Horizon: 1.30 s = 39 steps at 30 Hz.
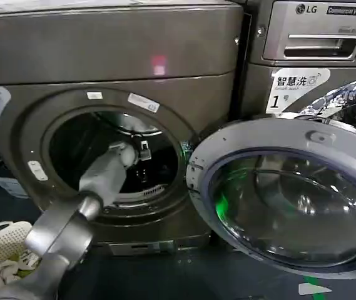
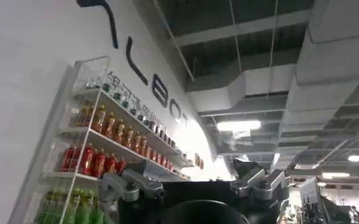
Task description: Grasp the clothes from the dryer.
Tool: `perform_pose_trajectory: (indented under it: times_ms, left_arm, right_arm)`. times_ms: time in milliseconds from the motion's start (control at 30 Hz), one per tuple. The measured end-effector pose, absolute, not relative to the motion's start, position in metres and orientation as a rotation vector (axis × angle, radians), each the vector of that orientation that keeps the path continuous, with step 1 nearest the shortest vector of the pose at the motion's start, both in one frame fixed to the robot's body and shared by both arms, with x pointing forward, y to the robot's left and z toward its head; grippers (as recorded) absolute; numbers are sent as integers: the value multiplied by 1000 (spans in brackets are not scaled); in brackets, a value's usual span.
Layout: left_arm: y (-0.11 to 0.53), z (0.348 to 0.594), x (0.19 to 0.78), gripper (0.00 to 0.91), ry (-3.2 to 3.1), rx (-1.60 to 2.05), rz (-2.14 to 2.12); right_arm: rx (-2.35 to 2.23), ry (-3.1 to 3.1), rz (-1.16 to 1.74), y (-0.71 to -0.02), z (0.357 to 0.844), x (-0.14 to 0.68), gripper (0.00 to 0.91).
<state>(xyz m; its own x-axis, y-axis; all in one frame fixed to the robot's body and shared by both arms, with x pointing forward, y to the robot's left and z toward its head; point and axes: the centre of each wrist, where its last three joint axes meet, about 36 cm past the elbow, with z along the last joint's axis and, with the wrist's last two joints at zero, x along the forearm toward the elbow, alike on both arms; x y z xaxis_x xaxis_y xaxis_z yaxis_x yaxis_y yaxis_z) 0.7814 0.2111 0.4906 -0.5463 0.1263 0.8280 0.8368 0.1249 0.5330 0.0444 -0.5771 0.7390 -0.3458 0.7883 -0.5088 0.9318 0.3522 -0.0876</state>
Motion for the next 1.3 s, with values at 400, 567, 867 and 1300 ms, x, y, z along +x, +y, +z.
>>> perform_pose_trajectory:
  times_ms: [400,567,867,1300]
  left_arm:
    - [198,469,776,569,-1759,-885,-1458]
    - [197,458,773,319,-1753,-857,-1452]
    - [191,441,766,0,-1756,-840,-1430]
    - [202,444,762,0,-2069,-714,-1175]
  right_arm:
    - [1515,2243,-513,-577,735,44,907]
    - [1519,2241,-513,-577,734,43,907]
    - [1525,2242,-512,-576,731,41,907]
    - [1526,2250,-515,-571,725,43,907]
